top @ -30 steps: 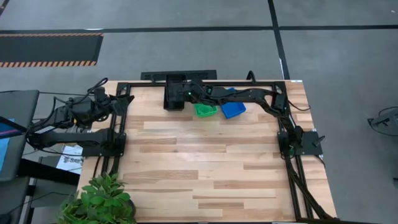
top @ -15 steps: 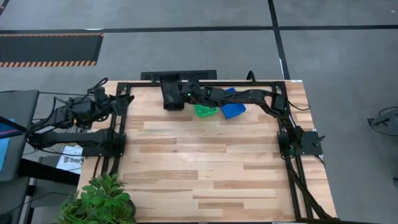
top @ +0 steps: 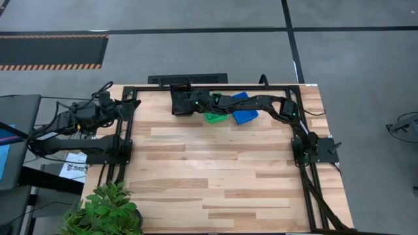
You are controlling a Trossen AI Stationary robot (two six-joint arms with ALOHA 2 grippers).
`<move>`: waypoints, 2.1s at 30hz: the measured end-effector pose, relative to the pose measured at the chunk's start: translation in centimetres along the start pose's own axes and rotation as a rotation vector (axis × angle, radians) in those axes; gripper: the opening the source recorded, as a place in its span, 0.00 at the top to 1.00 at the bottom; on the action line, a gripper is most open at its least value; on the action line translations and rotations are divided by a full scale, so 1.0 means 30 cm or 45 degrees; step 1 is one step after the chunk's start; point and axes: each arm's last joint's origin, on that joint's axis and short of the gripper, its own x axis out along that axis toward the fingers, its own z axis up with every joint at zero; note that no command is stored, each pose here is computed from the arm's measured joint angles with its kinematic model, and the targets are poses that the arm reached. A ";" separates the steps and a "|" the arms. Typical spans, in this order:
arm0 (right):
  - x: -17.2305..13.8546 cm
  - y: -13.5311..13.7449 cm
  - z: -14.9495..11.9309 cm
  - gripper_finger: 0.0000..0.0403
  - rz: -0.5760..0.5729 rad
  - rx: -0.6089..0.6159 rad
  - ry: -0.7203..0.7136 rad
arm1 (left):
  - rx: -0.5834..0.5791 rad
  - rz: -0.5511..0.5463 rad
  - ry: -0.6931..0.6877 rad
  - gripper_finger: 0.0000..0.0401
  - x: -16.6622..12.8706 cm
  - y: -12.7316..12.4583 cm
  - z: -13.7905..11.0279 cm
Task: Stack baskets by color
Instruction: Stack the bottom black bin on top of the top black bins, then return to Home Position
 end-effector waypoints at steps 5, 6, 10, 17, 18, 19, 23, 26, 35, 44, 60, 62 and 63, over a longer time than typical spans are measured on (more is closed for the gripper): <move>-0.007 0.004 0.013 0.95 -0.005 0.001 -0.039 | -0.002 -0.003 0.003 0.34 0.000 0.000 0.000; -0.007 0.002 0.020 0.95 -0.007 0.004 -0.043 | -0.003 -0.003 0.002 0.34 0.000 0.000 0.000; -0.002 -0.019 0.038 0.94 -0.046 0.008 -0.033 | -0.002 -0.003 0.002 0.34 0.000 0.000 0.000; -0.004 -0.015 0.033 0.91 -0.043 -0.064 -0.027 | -0.002 -0.003 0.003 0.34 0.000 0.000 0.000; -0.004 -0.014 0.032 0.89 -0.040 -0.080 -0.027 | -0.002 -0.005 0.005 0.34 0.000 0.000 0.000; -0.005 -0.011 0.028 0.87 -0.036 -0.090 -0.027 | -0.002 -0.006 0.006 0.34 0.000 0.000 0.000; -0.006 -0.010 0.028 0.79 -0.034 -0.094 -0.028 | 0.000 -0.007 0.006 0.34 0.000 0.000 0.000; -0.005 -0.012 0.031 0.74 -0.034 -0.094 -0.030 | 0.000 -0.007 0.007 0.34 0.000 0.000 0.000; -0.001 -0.015 0.052 0.62 -0.016 -0.079 -0.037 | 0.002 -0.016 0.018 0.34 0.000 -0.001 -0.001; -0.197 0.105 0.233 0.56 0.174 -0.271 -0.123 | -0.019 -0.007 0.016 0.34 0.000 0.001 -0.002; -1.125 0.107 0.386 0.56 0.364 -1.281 -0.310 | 0.028 0.104 -0.066 0.34 0.003 0.010 0.001; -1.165 0.058 0.363 0.56 0.371 -1.284 -0.301 | 0.177 0.055 -0.038 0.34 0.003 0.003 0.002; -1.183 0.030 0.352 0.56 0.380 -1.267 -0.304 | 0.217 0.023 -0.037 0.34 0.000 0.000 0.005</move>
